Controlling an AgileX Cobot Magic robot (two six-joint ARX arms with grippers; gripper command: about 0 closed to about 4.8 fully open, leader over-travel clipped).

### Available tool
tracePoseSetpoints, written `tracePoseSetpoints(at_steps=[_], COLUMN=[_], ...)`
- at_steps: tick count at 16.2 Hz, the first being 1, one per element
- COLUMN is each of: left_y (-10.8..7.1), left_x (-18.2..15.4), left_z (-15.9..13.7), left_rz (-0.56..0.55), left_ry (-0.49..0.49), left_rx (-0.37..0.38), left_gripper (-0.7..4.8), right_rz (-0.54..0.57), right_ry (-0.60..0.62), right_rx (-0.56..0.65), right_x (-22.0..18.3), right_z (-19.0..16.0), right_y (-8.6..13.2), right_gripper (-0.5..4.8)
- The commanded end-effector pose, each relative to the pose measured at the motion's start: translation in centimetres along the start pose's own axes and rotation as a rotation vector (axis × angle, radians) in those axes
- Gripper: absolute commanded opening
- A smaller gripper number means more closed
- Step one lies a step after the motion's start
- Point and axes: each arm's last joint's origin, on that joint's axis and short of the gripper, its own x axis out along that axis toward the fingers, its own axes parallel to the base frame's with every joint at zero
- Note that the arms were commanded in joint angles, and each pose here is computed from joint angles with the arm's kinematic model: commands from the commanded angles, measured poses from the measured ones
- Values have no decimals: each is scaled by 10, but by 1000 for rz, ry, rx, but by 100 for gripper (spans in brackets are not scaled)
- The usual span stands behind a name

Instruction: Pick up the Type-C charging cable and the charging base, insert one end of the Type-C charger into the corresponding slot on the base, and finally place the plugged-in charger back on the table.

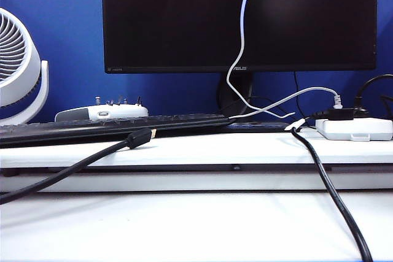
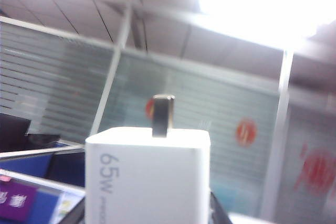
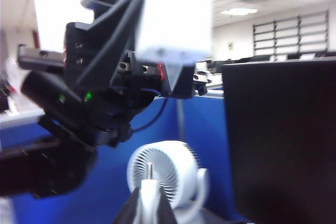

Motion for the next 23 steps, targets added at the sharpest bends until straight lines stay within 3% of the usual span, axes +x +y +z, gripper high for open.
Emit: tracePoseSetpoints(at_steps=[1, 3, 7, 10, 14, 18, 23], left_y=[-2, -1, 9, 20, 19, 14, 13], left_x=[0, 0, -1, -7, -9, -7, -6], left_z=[6, 5, -6, -18, -19, -14, -13], left_rz=[27, 43, 113, 194, 158, 95, 89], left_ry=[-80, -97, 39, 191, 268, 251, 247], left_rx=[-253, -376, -545, -726, -730, -666, -663], left_gripper=[111, 111, 111, 111, 111, 111, 111], right_rz=[16, 25, 118, 186, 181, 85, 52], right_ry=[-38, -57, -43, 4, 11, -18, -19], right_rx=[97, 190, 310, 373, 394, 401, 401], right_x=[2, 9, 23, 27, 27, 28, 32], right_z=[4, 2, -4, -9, -10, -10, -14], right_y=[0, -2, -4, -4, -4, -8, -10], right_gripper=[0, 0, 0, 0, 0, -1, 0])
